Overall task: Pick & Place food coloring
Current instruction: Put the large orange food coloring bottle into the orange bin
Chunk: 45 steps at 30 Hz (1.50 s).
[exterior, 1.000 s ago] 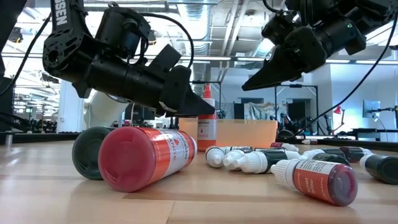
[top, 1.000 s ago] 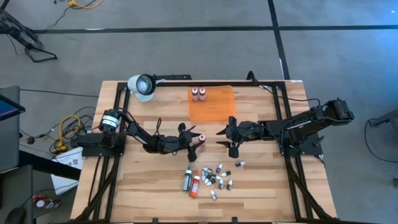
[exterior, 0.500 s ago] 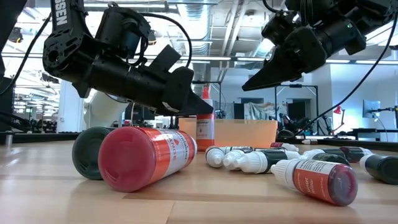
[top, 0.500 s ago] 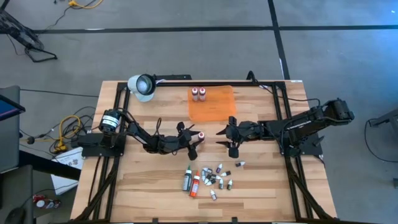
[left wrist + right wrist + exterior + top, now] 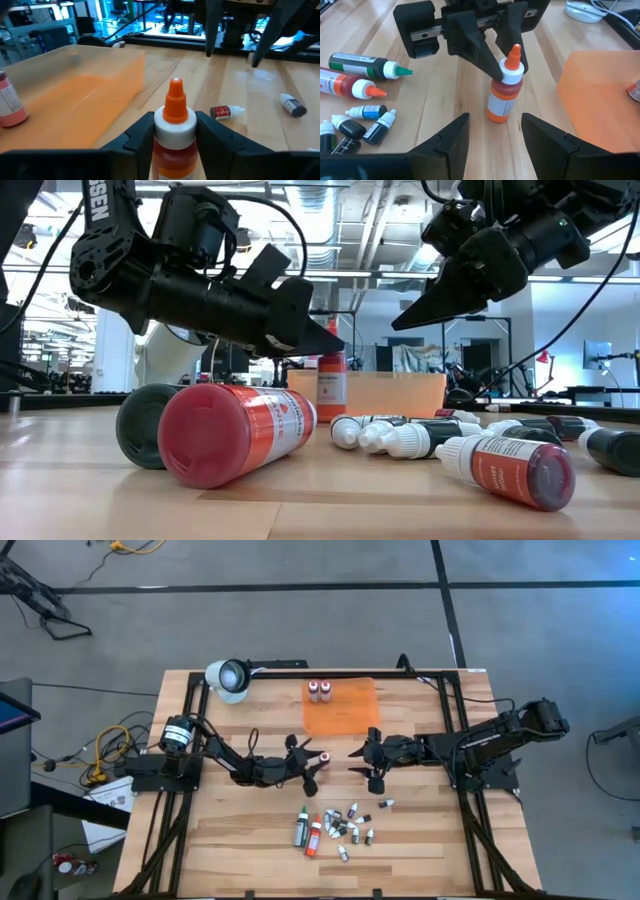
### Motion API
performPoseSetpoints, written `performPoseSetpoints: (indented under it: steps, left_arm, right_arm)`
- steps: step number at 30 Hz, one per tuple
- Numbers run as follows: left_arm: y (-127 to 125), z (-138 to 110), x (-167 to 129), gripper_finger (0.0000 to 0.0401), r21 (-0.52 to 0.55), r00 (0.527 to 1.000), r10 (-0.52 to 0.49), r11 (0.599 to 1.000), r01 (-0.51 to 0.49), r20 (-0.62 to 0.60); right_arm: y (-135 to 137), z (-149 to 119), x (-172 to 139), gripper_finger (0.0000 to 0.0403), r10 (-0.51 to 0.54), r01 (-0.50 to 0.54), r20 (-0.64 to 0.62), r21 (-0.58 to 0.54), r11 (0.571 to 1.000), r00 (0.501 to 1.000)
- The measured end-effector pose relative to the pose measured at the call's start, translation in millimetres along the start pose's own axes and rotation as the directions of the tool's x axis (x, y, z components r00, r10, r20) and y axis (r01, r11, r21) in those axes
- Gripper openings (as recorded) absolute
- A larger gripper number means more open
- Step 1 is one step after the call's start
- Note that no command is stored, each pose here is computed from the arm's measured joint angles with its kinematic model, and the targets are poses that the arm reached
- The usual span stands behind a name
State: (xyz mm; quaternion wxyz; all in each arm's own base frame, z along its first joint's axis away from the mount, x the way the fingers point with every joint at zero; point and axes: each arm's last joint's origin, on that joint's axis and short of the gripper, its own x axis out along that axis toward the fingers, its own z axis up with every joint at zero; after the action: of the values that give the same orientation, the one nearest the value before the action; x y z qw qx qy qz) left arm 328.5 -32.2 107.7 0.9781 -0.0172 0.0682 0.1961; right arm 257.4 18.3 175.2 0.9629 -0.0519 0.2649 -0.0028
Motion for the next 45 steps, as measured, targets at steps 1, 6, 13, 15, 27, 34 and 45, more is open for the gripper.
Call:
performPoseSetpoints:
  steps: [1,6,13,15,27,34,45]
  left_arm:
    - [0.0,-0.1,0.0,0.0111,0.001,1.0,0.0,1.0,0.0,-0.001]
    - [0.3,-0.1,0.0,0.0117,0.0,1.0,0.009,1.0,-0.009,-0.001]
    - [0.7,0.6,-0.2,0.0114,-0.003,0.999,0.031,1.0,-0.031,0.009]
    - [0.7,1.4,-0.3,0.011,-0.007,0.999,0.03,1.0,-0.03,0.017]
    - [0.9,14.9,-1.3,0.0111,-0.02,0.989,0.052,0.999,-0.05,0.14]
    - [2.3,31.7,-5.0,0.0114,-0.029,0.977,0.071,0.997,-0.066,0.2]
    - [38.8,75.6,-7.6,0.0114,0.056,0.952,0.247,0.964,-0.261,0.179]
  right_arm:
    - [0.0,0.0,0.0,0.0173,0.0,0.0,0.0,0.0,1.0,1.0]
    - [0.0,0.0,0.0,0.0173,0.0,0.0,0.0,0.002,1.0,1.0]
    - [0.0,-0.1,0.0,0.0173,0.0,0.0,-0.001,0.003,1.0,1.0]
    - [0.0,-0.1,0.0,0.0173,0.0,0.0,-0.001,0.002,1.0,1.0]
    - [0.0,-0.5,0.0,0.0173,0.0,0.0,-0.005,0.001,1.0,1.0]
    - [0.0,-1.2,0.0,0.0173,0.0,0.0,-0.012,-0.001,1.0,1.0]
    - [0.0,-0.9,0.0,0.0173,0.0,0.0,-0.009,-0.005,1.0,1.0]
